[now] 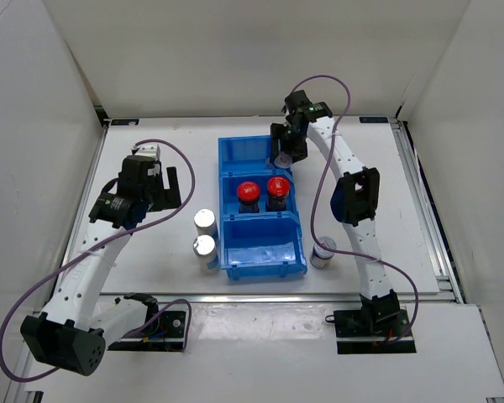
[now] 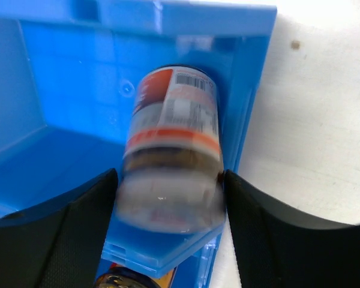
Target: Organize the condiment bottles
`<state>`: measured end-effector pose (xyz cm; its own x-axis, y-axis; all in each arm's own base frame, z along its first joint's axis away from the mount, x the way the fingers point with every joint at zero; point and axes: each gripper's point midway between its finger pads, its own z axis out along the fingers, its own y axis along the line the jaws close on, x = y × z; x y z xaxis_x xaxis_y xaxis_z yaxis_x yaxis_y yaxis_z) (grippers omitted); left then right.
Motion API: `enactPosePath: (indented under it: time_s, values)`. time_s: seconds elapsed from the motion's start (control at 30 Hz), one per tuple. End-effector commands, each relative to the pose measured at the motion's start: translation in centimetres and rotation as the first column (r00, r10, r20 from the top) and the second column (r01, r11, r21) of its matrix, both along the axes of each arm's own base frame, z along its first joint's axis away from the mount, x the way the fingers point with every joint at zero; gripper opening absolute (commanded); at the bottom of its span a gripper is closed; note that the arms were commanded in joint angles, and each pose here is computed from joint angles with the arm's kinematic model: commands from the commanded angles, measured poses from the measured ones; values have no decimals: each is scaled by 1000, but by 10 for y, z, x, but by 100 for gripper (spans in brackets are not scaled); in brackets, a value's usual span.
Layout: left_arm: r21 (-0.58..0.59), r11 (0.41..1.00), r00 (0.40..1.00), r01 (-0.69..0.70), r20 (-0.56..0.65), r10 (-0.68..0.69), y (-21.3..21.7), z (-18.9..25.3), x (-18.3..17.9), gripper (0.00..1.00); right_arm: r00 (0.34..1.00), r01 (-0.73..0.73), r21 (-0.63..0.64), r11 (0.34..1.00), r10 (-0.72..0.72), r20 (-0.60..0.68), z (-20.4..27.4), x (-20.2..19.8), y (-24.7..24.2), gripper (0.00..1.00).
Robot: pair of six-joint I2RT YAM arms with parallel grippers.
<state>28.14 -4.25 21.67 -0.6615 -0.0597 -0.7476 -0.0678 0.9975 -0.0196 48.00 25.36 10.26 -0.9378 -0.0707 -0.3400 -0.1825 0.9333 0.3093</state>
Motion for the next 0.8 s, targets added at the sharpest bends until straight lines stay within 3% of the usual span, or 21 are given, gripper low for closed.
enactPosePath:
  time_s: [0.0, 0.2, 0.37, 0.5, 0.6, 0.73, 0.77]
  values:
    - [-13, 1000, 1000, 4, 22, -4, -1, 10, 1, 100, 988, 9, 58, 998, -18, 156, 40, 27, 11, 76]
    - [-13, 1000, 1000, 4, 22, -4, 0, 9, -1, 100, 970, -4, 89, 996, -18, 241, 54, 43, 17, 94]
    - [-23, 1000, 1000, -3, 30, 3, 0, 9, -4, 100, 940, 37, 108, 994, -71, 333, 92, 52, 13, 97]
    - [-29, 1000, 1000, -10, 21, 10, 0, 6, -5, 100, 881, 165, 30, 986, -160, 445, 132, 56, -21, 99]
    - [-48, 999, 999, -26, 21, 27, -1, 6, -5, 100, 847, 323, -102, 941, -239, 474, 149, 34, -68, 99]
    - [-52, 998, 999, -39, 27, 41, 2, 7, -13, 100, 839, 491, -197, 848, -401, 367, 154, -44, -125, 99]
    - [-58, 998, 999, -31, 25, 33, 0, 7, -13, 100, 869, 456, -180, 871, -393, 301, 144, -62, -118, 99]
